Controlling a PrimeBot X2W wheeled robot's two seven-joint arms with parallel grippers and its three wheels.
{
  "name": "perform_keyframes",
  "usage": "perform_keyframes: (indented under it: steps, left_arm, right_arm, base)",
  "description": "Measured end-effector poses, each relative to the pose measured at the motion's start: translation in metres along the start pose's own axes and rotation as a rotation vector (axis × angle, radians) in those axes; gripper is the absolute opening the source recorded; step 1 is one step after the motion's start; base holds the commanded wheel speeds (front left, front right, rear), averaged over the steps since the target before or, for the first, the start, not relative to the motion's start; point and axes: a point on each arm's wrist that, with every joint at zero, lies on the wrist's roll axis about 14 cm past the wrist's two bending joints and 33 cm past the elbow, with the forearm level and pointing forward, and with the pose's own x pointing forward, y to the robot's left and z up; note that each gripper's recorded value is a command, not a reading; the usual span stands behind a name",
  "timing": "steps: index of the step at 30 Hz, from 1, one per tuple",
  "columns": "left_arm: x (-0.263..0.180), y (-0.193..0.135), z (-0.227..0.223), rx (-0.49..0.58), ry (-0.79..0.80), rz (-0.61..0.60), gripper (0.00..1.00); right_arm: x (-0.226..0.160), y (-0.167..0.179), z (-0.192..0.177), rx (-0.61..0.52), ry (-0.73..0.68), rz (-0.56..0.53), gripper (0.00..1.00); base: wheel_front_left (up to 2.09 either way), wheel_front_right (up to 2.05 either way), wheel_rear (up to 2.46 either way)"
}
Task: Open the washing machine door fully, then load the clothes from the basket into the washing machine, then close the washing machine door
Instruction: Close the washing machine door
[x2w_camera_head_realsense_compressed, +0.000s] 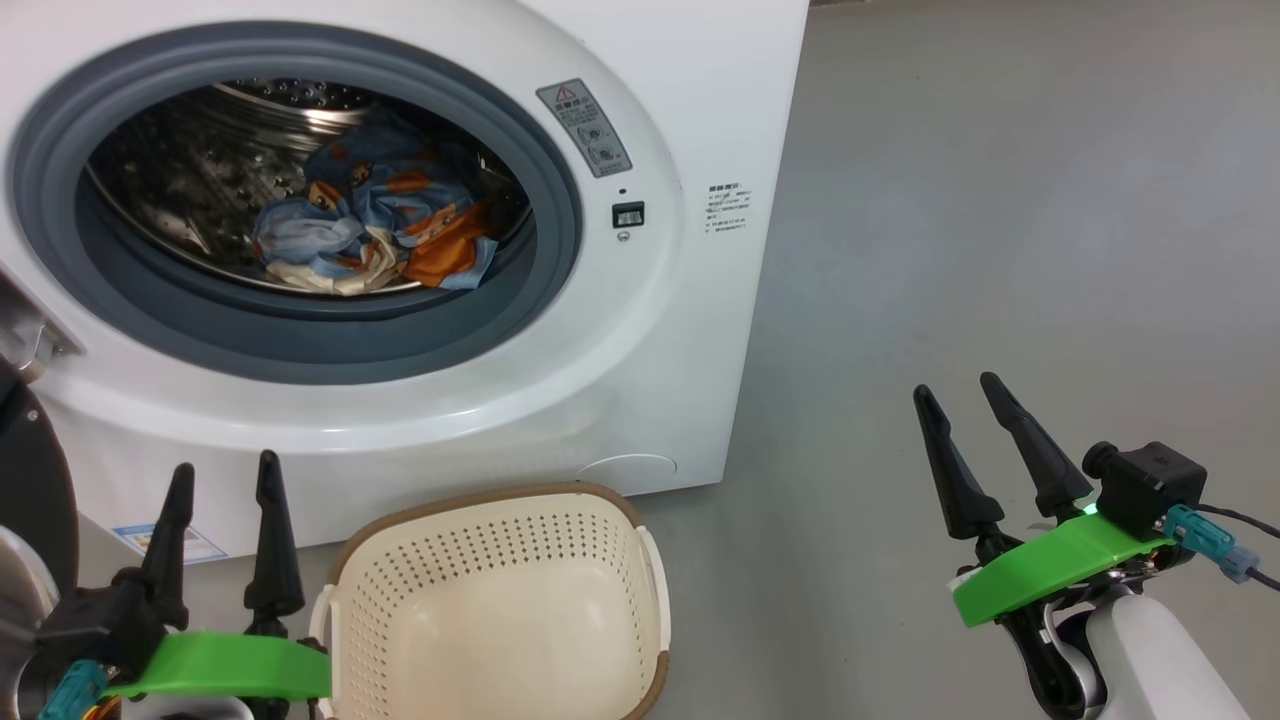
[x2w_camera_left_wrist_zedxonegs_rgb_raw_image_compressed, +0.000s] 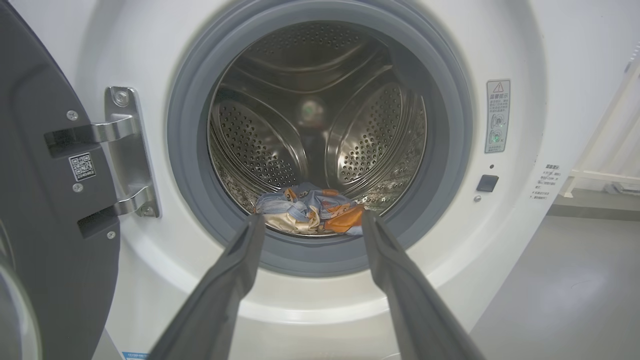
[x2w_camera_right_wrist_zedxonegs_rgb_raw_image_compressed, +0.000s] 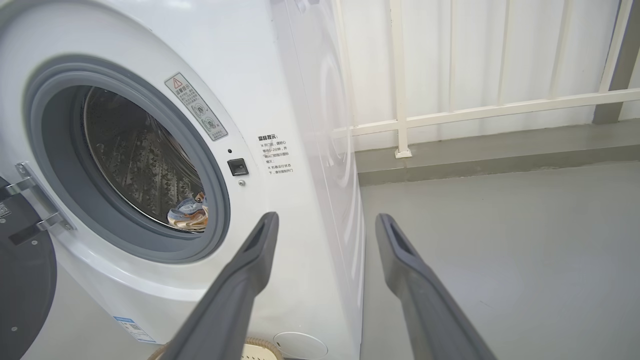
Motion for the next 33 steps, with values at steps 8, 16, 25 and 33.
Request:
perform_keyframes:
  steps: [8,16,25,33]
  left_arm:
    - [0.0000,0.0005,-0.0001,-0.003,0.000,0.002,1.00]
    - [0.0004,-0.0040,-0.0023,-0.028,0.004,-0.009,1.00]
    - [0.0006,-0.0055,-0.0009,-0.028,0.002,-0.017,1.00]
    - [0.0003,-0.0043,-0.0004,-0.025,0.001,-0.014,1.00]
  right_arm:
    - [0.0003,0.0000,-0.0007,0.001,0.002,0.000,1.00]
    - [0.0002,-0.0002,-0.0021,0.002,0.006,-0.001,1.00]
    - [-0.0006,-0.0004,-0.0008,0.001,0.003,-0.002,1.00]
    - [-0.0001,0.0003,-0.0012,0.002,0.003,0.000,1.00]
  base:
    - [0.00,0.00,0.00]
    - [0.00,0.00,0.00]
    - [0.00,0.00,0.00]
    - [-0.05,0.05,0.00]
